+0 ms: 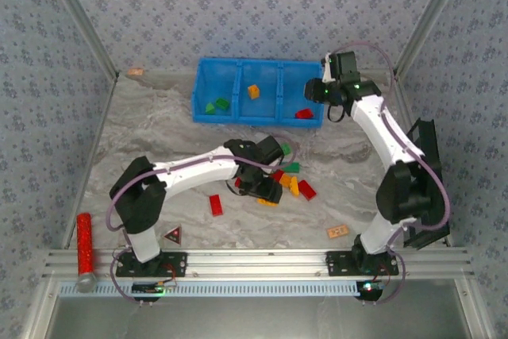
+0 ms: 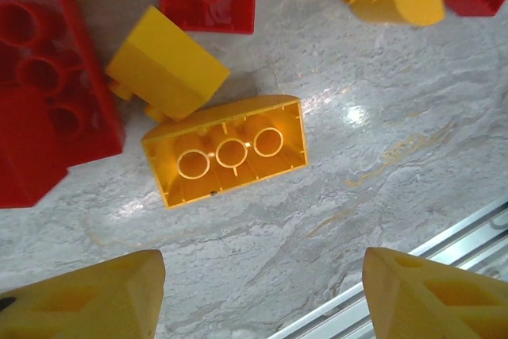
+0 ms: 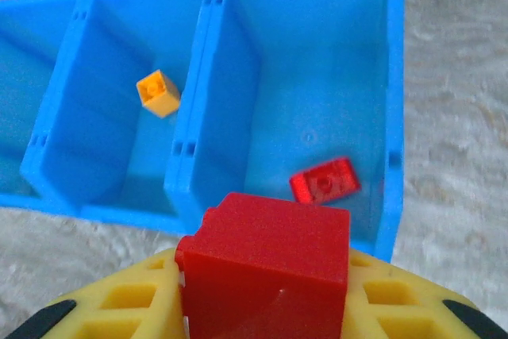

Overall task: Sort the legos into containers by color
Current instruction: Place the lego in the container.

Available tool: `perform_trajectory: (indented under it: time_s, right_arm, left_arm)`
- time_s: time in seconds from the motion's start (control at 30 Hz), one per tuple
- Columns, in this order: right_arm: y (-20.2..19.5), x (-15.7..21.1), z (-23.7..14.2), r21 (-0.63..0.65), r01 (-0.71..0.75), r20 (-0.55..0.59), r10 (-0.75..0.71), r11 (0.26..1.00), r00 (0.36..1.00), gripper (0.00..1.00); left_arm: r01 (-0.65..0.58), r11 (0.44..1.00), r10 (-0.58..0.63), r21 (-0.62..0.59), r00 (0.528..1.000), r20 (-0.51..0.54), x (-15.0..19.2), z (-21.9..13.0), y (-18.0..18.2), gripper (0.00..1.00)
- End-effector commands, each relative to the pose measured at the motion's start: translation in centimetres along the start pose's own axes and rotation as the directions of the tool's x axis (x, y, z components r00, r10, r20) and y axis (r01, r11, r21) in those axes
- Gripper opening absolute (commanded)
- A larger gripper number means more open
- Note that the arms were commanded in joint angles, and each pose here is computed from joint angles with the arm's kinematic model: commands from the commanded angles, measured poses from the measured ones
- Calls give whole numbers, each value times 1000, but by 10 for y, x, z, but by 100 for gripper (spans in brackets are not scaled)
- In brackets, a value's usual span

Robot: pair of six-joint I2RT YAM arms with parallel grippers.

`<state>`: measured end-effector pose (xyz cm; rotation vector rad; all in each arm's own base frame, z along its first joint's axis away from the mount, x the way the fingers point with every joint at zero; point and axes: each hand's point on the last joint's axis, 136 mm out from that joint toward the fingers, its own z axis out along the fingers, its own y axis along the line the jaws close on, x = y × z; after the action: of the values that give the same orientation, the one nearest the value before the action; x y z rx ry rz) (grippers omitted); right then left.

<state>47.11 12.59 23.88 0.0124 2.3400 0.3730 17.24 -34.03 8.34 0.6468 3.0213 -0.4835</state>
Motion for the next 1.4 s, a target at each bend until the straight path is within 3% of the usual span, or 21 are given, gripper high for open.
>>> perform_trajectory:
  time_s: [0.0, 0.33, 0.73, 1.13, 1.37]
  right_arm:
    - [2, -19, 21, -39, 64, 16, -64, 997, 998, 31]
    - [-6, -6, 75, -48, 85, -55, -87, 995, 995, 32]
    - [-7, 26, 111, -37, 129, -147, -134, 991, 980, 37]
    - [-2, 34, 105, -56, 136, -164, -144, 989, 976, 55]
    - [4, 32, 86, -77, 126, -136, -136, 989, 981, 55]
  left_arm:
    - [19, 999, -19, -32, 1000, 1, -6, 11, -3, 67]
    - [23, 994, -26, -110, 999, -23, -12, 27, 5, 68]
    - [29, 989, -39, -148, 997, -63, -9, 43, 12, 68]
    - [30, 983, -49, -183, 994, -99, -4, 53, 19, 68]
    - [37, 976, -59, -215, 994, -95, -3, 51, 25, 66]
